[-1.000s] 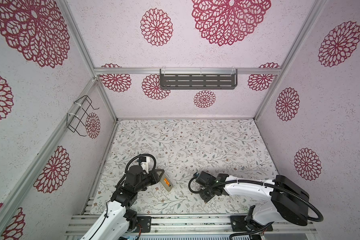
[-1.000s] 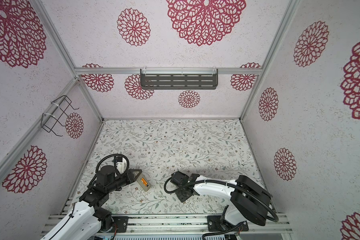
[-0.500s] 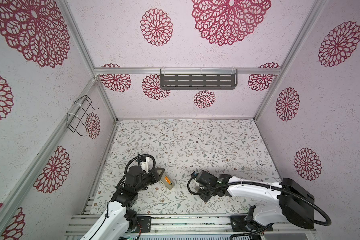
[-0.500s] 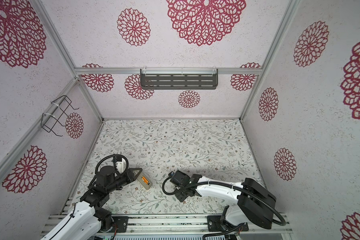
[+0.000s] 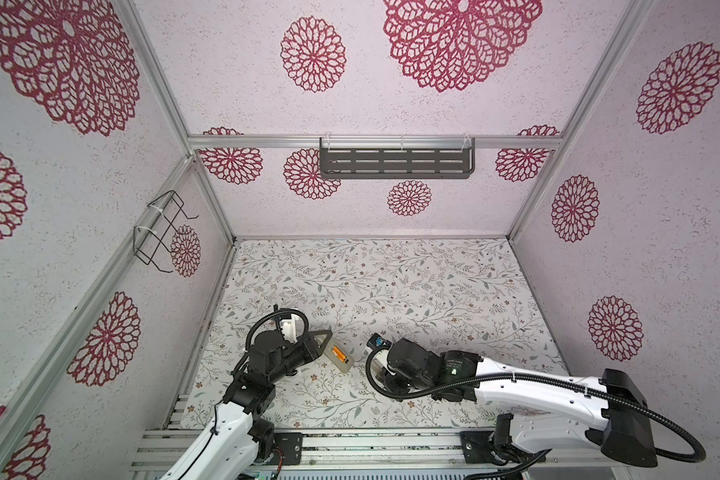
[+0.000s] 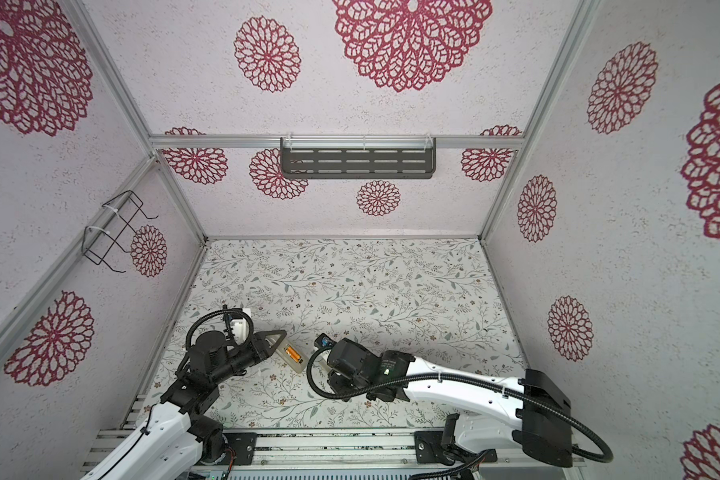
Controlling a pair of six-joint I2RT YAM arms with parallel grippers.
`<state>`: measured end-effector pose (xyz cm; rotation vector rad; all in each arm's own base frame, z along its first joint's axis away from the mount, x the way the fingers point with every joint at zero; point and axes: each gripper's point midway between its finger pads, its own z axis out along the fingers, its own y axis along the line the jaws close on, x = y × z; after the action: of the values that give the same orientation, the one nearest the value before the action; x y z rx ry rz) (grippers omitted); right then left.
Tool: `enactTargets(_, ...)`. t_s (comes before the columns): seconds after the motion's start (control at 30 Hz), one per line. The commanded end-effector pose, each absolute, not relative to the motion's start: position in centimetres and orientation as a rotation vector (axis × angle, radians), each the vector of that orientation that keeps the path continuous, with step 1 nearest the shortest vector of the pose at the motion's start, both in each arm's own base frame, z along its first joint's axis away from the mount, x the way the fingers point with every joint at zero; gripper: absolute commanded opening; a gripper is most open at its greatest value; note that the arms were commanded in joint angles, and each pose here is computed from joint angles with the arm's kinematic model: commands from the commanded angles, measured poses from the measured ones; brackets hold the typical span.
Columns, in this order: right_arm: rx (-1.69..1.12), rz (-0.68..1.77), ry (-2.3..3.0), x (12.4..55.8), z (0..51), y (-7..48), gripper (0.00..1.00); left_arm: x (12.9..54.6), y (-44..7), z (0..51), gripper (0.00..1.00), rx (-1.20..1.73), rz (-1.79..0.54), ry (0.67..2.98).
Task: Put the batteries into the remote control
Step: 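Lower the cover with the right gripper onto the bay held by the left gripper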
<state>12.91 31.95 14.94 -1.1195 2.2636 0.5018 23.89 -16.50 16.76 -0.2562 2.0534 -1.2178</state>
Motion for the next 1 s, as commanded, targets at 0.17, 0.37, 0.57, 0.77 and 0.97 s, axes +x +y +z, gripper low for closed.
enactTargets(0.17, -1.130, 0.520, 2.130, 14.2, 19.1, 36.1, 0.10, 23.0, -17.5, 18.5, 0.00, -0.147, -1.291, 1.990)
enactTargets(0.37, -1.171, 0.482, 2.142, 14.7, 19.1, 37.9, 0.10, 22.6, -17.7, 18.4, 0.00, -0.116, -1.304, 1.988)
enactTargets(0.57, -1.179, 0.492, 2.162, 15.1, 19.0, 39.2, 0.10, 22.1, -17.8, 18.3, 0.00, -0.098, -1.318, 1.984)
enactTargets(0.77, -1.196, 0.480, 2.196, 15.0, 18.4, 39.6, 0.10, 21.8, -17.8, 18.3, 0.00, -0.083, -1.320, 1.983)
enactTargets(0.97, -1.185, 0.491, 2.215, 14.8, 18.2, 39.6, 0.09, 21.8, -17.8, 18.0, 0.00, -0.082, -1.314, 1.988)
